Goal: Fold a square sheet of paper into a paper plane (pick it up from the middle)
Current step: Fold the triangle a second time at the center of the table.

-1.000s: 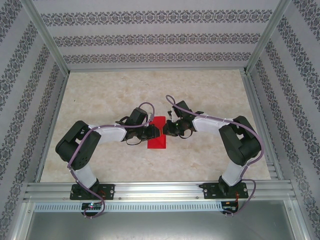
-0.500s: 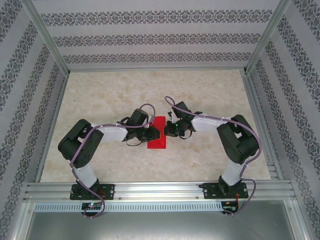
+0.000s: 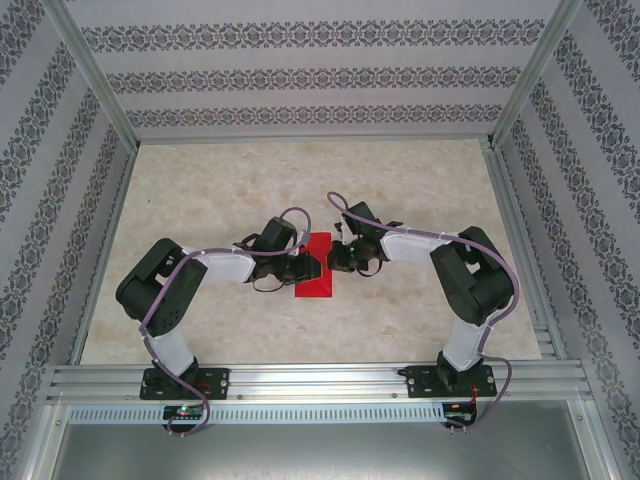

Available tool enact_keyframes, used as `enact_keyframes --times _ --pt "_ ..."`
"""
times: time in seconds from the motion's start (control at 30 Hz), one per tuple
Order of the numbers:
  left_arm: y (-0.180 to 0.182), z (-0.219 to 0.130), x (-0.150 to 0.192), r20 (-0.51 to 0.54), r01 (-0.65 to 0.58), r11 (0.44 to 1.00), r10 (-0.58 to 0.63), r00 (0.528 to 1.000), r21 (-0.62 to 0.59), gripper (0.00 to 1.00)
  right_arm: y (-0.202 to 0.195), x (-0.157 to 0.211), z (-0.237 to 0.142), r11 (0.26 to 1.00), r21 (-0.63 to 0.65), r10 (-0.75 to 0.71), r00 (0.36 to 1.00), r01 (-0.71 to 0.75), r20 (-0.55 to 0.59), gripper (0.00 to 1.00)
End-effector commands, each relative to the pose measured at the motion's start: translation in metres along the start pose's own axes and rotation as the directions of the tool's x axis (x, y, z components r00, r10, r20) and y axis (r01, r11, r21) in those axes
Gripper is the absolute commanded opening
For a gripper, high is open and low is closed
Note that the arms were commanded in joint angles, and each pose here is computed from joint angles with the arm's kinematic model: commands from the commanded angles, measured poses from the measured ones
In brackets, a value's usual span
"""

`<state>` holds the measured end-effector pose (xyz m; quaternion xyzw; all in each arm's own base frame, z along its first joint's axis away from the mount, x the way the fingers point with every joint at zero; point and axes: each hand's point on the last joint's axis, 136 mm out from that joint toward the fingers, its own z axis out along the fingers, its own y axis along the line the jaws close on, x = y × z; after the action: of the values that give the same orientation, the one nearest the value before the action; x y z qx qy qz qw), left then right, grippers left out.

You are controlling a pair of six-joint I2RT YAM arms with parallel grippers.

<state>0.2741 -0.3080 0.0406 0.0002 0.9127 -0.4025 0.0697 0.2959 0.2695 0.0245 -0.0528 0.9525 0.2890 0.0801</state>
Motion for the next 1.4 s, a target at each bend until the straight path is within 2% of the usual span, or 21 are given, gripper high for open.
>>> enact_keyframes --times 0.0,0.77,0.93,1.37 --pt "-0.016 0.004 -0.003 -0.008 -0.035 0.998 0.036 0.999 0.052 0.19 0.001 -0.009 0.002 1.0 0.012 -0.023 1.0 0.023 0.017 0.04" --pt "-0.016 0.009 0.0 -0.043 -0.032 0.997 0.035 0.998 0.064 0.2 -0.005 -0.011 0.008 0.999 0.039 -0.009 1.0 0.008 0.012 0.04" --pt "-0.023 0.007 0.001 -0.048 -0.024 0.995 0.029 0.998 0.097 0.2 -0.008 -0.011 0.01 0.999 0.041 0.008 1.0 -0.009 0.005 0.04" --pt "-0.013 0.014 0.002 -0.059 -0.013 0.998 0.017 0.998 0.066 0.19 -0.016 -0.009 0.011 0.997 0.07 0.042 0.999 -0.041 -0.005 0.04"
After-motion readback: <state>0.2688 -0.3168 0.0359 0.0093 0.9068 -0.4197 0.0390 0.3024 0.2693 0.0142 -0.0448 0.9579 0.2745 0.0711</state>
